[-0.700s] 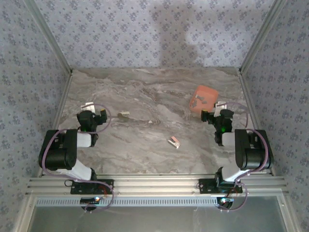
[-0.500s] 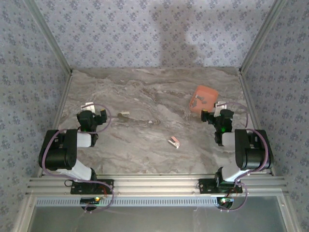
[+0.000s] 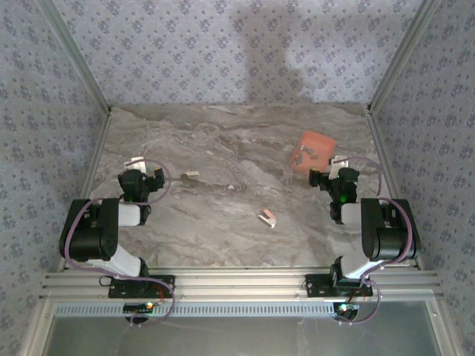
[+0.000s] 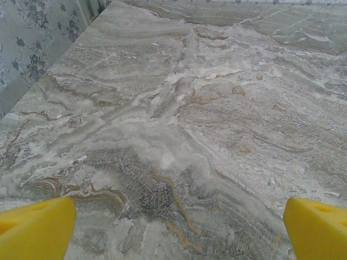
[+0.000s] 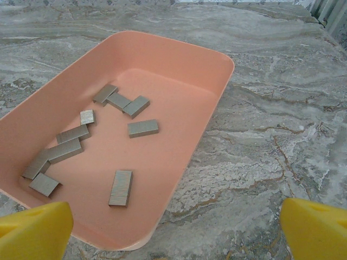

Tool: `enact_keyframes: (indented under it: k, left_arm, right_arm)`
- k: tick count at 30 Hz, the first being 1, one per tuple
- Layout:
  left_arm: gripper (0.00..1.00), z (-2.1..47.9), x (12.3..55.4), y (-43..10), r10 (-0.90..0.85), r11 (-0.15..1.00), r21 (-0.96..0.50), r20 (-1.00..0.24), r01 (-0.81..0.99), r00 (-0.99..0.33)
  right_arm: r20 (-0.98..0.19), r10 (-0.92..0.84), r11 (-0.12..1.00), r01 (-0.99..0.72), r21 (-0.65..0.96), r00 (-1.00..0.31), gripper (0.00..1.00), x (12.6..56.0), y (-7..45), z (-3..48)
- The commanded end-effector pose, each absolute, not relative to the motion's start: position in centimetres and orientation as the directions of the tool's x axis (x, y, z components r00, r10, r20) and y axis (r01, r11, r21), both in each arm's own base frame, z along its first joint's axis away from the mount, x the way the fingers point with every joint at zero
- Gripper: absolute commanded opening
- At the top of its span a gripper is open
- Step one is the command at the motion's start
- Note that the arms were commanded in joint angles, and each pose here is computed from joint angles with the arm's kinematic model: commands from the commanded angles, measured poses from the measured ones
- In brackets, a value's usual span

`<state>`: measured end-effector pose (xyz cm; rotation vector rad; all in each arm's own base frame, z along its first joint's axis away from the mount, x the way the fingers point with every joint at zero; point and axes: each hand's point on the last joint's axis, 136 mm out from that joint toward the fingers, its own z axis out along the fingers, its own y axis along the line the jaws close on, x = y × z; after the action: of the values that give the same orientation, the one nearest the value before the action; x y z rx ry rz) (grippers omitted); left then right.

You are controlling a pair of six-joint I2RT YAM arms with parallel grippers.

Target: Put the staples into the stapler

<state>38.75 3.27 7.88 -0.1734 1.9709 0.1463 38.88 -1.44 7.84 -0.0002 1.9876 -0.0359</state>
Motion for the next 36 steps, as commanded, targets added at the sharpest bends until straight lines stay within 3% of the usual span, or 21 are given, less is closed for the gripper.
enact_keyframes:
  k: [1,32,36]
  left_arm:
    - [0.98,9.1,39.38,2.93,-0.054,0.984,0.011,-0.932,-0.176,-0.358]
    - [0.98,9.11,39.4,2.97,-0.055,0.984,0.01,-0.932,-0.178,-0.358]
    - [0.9,9.37,39.31,2.98,-0.055,0.983,0.01,-0.935,-0.181,-0.352]
  right_arm:
    - [-0.924,-0.008,0.999,0.03,-0.021,-0.381,1.0,39.18,-1.54,8.45]
    - [-0.924,-0.004,0.999,0.03,-0.017,-0.383,1.0,39.15,-1.57,8.39]
    - [-0.926,0.004,0.999,0.038,-0.011,-0.378,1.0,39.11,-1.74,8.94]
